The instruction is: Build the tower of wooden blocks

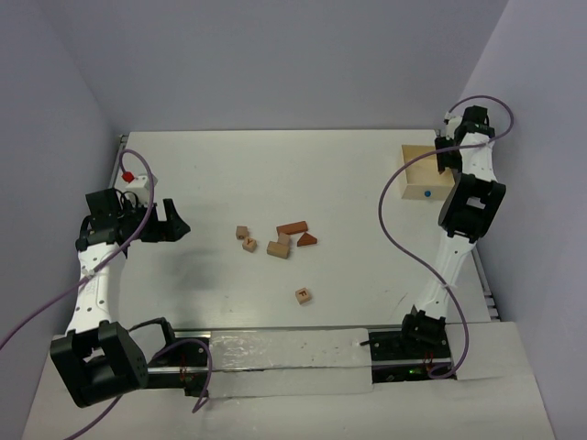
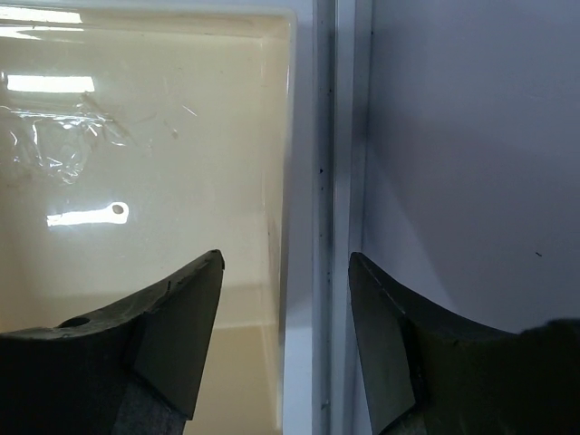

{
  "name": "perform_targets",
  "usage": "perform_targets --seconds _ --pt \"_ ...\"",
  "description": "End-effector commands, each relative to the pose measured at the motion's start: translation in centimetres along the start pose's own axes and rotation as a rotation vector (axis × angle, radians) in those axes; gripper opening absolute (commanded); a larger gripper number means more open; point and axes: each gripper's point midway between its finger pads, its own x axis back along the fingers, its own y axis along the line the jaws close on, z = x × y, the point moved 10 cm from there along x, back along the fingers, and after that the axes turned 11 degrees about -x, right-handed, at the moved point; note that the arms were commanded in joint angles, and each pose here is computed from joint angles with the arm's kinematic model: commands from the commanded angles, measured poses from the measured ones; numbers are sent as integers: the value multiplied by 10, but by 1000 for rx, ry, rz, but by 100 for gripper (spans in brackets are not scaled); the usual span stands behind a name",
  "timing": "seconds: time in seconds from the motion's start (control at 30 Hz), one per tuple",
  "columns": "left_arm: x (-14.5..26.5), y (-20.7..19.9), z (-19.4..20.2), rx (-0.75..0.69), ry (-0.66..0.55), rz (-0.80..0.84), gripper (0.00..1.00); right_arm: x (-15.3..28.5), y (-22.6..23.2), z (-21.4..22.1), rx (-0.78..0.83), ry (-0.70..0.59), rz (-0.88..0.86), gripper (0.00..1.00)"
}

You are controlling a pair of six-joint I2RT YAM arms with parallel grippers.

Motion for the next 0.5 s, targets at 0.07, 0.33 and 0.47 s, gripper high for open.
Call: perform_targets --seconds 0.07,0.33,0.47 --pt "8 0 -14 -44 -56 -1 99 72 11 -31 32 -159 17 68" --pt "10 -2 -14 -56 -66 1 99 165 65 -39 122 -300 -60 81" --pt "12 -4 -15 -69 -76 9 99 226 108 -23 235 -392 -126 93"
